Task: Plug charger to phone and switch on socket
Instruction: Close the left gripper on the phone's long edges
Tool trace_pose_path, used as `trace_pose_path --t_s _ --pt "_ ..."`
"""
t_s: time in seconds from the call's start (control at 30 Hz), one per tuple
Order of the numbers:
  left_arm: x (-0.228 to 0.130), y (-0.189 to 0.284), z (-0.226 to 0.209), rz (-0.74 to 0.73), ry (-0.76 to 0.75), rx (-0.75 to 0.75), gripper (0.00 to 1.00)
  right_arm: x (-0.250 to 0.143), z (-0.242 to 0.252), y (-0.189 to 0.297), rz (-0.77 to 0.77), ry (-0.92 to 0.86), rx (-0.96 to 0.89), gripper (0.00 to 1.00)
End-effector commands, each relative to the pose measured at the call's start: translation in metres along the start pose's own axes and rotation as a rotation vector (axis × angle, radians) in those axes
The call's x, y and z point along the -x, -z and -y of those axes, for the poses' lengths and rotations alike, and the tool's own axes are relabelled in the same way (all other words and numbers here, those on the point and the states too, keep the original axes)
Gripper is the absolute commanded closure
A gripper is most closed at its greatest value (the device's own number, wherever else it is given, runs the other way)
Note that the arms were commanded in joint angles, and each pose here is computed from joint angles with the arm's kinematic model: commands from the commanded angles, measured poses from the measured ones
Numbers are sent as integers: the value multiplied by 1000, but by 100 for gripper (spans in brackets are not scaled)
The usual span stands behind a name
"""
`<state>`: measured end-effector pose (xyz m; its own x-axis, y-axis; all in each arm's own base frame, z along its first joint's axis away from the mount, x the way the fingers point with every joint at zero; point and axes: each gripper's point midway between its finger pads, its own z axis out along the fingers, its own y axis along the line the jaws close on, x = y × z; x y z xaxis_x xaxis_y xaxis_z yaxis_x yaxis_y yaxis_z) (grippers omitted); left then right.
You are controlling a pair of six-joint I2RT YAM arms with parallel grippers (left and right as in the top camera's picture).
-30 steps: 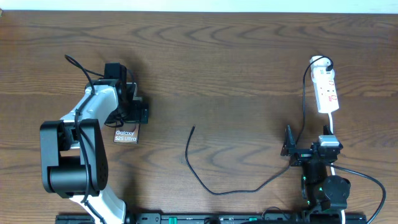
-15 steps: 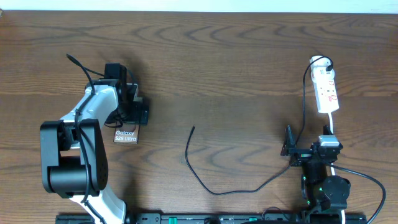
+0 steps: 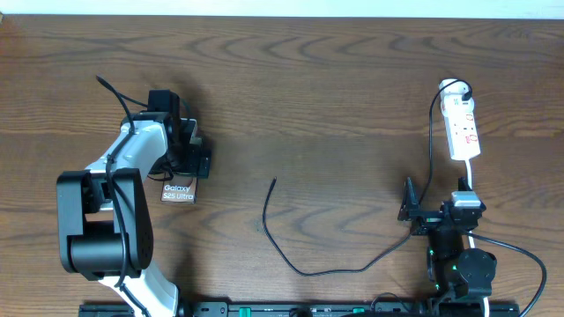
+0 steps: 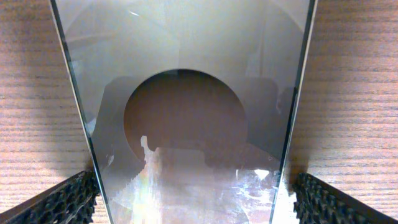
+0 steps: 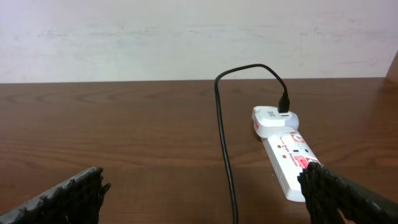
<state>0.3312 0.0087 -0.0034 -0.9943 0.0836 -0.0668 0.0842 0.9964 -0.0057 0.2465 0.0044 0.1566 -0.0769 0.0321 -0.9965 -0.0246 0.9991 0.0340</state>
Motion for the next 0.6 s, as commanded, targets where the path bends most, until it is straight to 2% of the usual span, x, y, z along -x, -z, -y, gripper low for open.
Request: trace_pose_path --t_s 0.0,0.37,0.57 --pt "-2 -5 1 -13 -35 0 2 0 -4 0 0 20 16 1" --pt "-4 -5 1 -21 -34 -1 1 0 -4 0 0 20 16 1" --pt "-4 -5 1 -21 -34 -1 8 0 -4 0 0 20 16 1"
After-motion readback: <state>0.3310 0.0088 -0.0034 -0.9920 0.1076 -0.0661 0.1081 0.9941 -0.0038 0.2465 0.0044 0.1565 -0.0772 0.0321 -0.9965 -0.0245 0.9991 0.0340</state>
